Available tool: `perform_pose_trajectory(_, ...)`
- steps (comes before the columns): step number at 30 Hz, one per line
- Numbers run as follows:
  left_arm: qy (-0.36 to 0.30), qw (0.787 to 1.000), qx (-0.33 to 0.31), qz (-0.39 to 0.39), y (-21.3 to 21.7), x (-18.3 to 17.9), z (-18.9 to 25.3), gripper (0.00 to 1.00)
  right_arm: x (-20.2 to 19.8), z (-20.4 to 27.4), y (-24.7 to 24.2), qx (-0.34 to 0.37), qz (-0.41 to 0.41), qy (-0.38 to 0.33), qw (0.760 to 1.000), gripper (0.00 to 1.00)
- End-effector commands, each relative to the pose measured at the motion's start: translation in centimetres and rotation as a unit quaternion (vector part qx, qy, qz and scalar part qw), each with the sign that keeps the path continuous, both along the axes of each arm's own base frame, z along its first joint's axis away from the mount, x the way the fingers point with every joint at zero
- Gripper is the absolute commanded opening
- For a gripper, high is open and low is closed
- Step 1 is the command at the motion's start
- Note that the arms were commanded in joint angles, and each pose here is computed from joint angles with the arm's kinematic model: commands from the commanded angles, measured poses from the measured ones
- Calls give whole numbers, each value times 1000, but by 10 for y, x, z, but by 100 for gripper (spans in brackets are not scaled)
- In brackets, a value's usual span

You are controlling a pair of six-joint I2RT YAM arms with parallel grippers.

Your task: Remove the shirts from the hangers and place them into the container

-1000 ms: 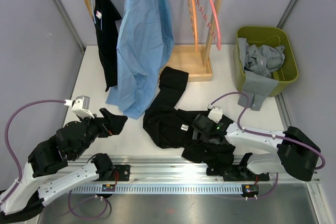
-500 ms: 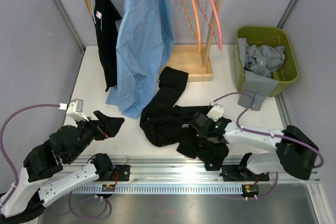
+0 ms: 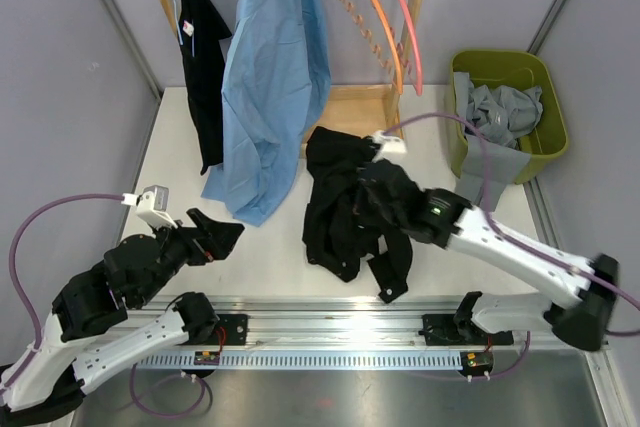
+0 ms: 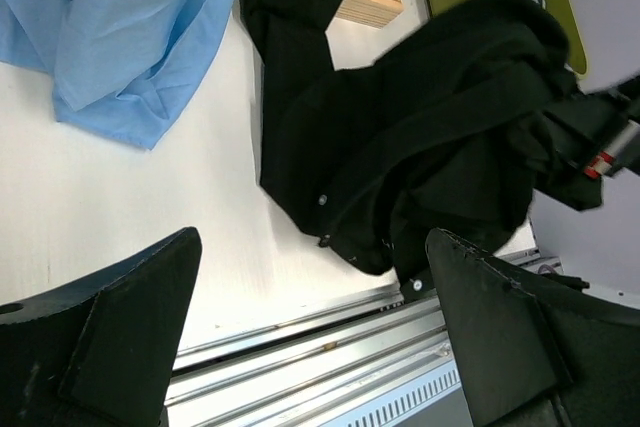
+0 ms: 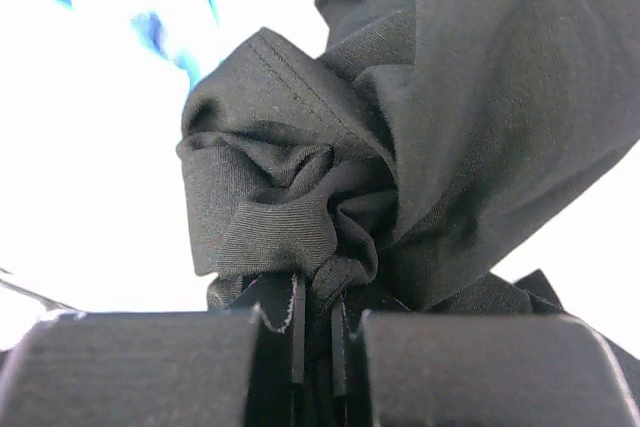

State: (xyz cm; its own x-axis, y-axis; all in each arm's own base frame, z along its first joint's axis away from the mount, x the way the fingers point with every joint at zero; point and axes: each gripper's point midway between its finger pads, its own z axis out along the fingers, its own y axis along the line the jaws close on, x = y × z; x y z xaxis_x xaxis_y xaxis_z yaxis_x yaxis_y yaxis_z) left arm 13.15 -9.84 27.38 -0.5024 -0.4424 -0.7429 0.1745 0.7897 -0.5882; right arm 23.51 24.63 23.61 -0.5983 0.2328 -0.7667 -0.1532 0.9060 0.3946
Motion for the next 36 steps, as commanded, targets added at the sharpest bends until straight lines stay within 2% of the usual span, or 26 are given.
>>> perform_pose_trajectory(1,-8,1000,-23,-7,-7,1,9,99,13,-32,65,-67,116,26,991,0)
perform_pose_trajectory(3,-10,1000,-26,-5,-3,-1,11,99,27,-29,85,-78,119,27,989,0)
perform_pose_trajectory(4,-10,1000,-26,-2,-1,-1,11,99,33,-58,94,-110,121,54,985,0)
perform_pose_trajectory(5,-11,1000,-27,-1,0,-2,11,99,41,-53,106,-107,123,51,985,0)
perform_pose_trajectory(6,-12,999,-30,0,4,-4,12,99,46,-62,111,-121,120,56,984,0)
perform_pose_trajectory(7,-13,999,-31,4,6,-4,12,99,50,-92,115,-151,119,81,978,0)
perform_pose_trajectory(9,-14,999,-34,6,11,-7,12,99,58,-101,126,-163,117,88,976,0)
perform_pose_trajectory(10,-14,999,-35,9,13,-8,13,99,59,-127,123,-191,109,112,969,5)
perform_pose_trajectory(11,-14,999,-34,11,16,-8,12,99,62,-132,125,-198,102,117,968,9)
perform_pose_trajectory(13,-16,999,-38,14,19,-10,13,99,59,-160,116,-229,82,148,959,59)
perform_pose_trajectory(15,-15,999,-37,17,22,-11,11,99,54,-173,104,-247,51,160,954,99)
perform_pose_trajectory(21,-14,999,-33,18,23,-11,7,99,39,-201,52,-326,-26,185,927,99)
perform_pose_trajectory(26,-13,999,-32,15,19,-9,6,99,26,-245,46,-318,-30,217,923,100)
perform_pose_trajectory(30,-12,999,-32,14,19,-10,6,99,9,-283,62,-263,-1,268,927,99)
perform_pose_trajectory(32,-10,999,-32,15,20,-11,5,99,3,-297,67,-241,7,281,929,87)
perform_pose_trajectory(33,-10,999,-31,15,20,-11,5,99,1,-302,68,-233,7,287,929,73)
perform_pose_trajectory(34,-9,999,-31,15,20,-11,4,99,2,-309,71,-217,7,290,932,64)
perform_pose_trajectory(35,-8,999,-32,14,20,-11,4,99,-6,-321,63,-202,7,322,925,51)
perform_pose_trajectory(36,-8,999,-32,15,20,-11,4,99,-4,-326,65,-174,-2,327,929,20)
